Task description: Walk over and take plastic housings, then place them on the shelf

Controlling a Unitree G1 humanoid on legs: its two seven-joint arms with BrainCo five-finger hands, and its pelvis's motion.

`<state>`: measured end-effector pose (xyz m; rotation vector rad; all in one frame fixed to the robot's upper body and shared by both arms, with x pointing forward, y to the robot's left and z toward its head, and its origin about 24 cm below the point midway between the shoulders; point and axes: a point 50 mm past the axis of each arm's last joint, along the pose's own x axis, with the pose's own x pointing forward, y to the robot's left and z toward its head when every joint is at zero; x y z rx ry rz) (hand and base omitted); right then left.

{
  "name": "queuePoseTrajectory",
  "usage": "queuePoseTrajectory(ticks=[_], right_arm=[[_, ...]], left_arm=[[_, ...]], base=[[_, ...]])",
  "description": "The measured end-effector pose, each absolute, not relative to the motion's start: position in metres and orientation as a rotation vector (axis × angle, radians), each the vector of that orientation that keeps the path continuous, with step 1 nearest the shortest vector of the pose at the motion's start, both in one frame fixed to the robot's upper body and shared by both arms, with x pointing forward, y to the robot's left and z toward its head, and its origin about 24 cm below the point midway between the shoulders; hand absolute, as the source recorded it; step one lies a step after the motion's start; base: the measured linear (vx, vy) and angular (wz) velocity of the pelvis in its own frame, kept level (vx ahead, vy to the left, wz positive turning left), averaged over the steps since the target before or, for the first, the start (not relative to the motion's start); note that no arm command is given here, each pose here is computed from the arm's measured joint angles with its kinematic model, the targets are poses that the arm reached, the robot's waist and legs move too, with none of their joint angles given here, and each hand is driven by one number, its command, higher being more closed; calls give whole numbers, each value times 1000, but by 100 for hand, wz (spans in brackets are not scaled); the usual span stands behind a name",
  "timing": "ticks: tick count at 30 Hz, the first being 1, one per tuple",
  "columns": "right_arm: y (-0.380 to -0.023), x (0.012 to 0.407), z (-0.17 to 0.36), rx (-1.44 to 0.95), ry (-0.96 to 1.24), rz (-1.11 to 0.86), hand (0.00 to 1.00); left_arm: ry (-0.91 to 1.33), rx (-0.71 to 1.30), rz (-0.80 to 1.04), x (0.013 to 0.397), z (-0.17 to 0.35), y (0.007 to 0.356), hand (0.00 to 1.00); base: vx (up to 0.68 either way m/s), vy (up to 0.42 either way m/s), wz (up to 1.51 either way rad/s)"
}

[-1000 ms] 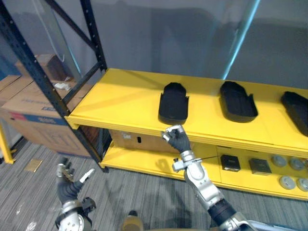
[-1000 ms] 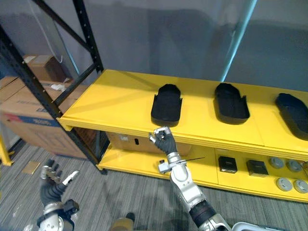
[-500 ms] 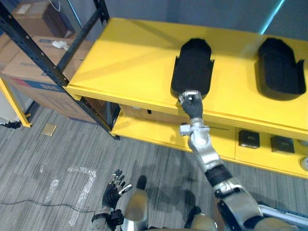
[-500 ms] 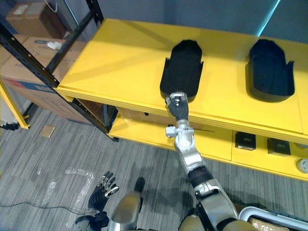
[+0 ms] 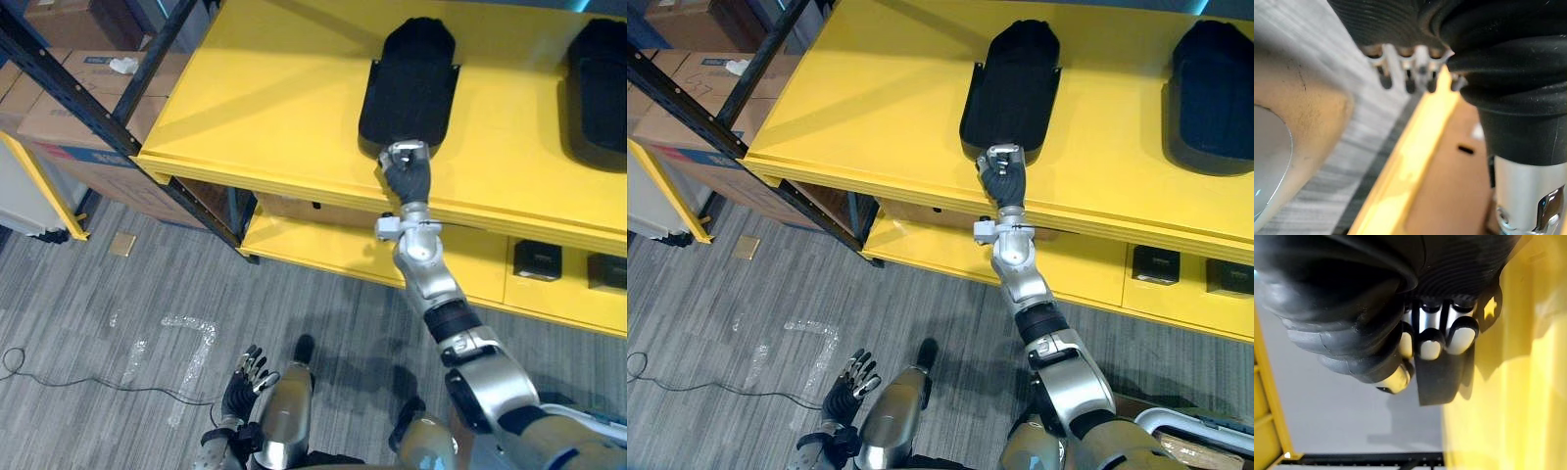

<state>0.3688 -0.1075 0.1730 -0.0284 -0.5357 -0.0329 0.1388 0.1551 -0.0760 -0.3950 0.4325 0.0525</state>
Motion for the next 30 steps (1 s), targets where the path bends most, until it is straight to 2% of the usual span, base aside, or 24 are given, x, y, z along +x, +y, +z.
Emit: queuePoseTrajectory(ticks=[21,23,25,26,30], right_arm=[[-96,374,187,-54,-533,-65,100],[-95,366,189,-16,-585,-58,100],[-94,337,191,74,-702,-32,100],[-92,318,188,119,-738,-15,0],[-102,267,152,193,-671,-38,0]], left_arm=[[455,-396,21,137,-78,144,0],[447,-395,22,136,-78,145,0],[443,-387,16,137,-77,145,0],[442,-377,19,136,-77,147,0],[450,-308,-18,137,-77,145,0]], base=[[7,-5,-1],[27,-21,-26],[62,-8,-34],[73,7,-48],[123,56,-92]])
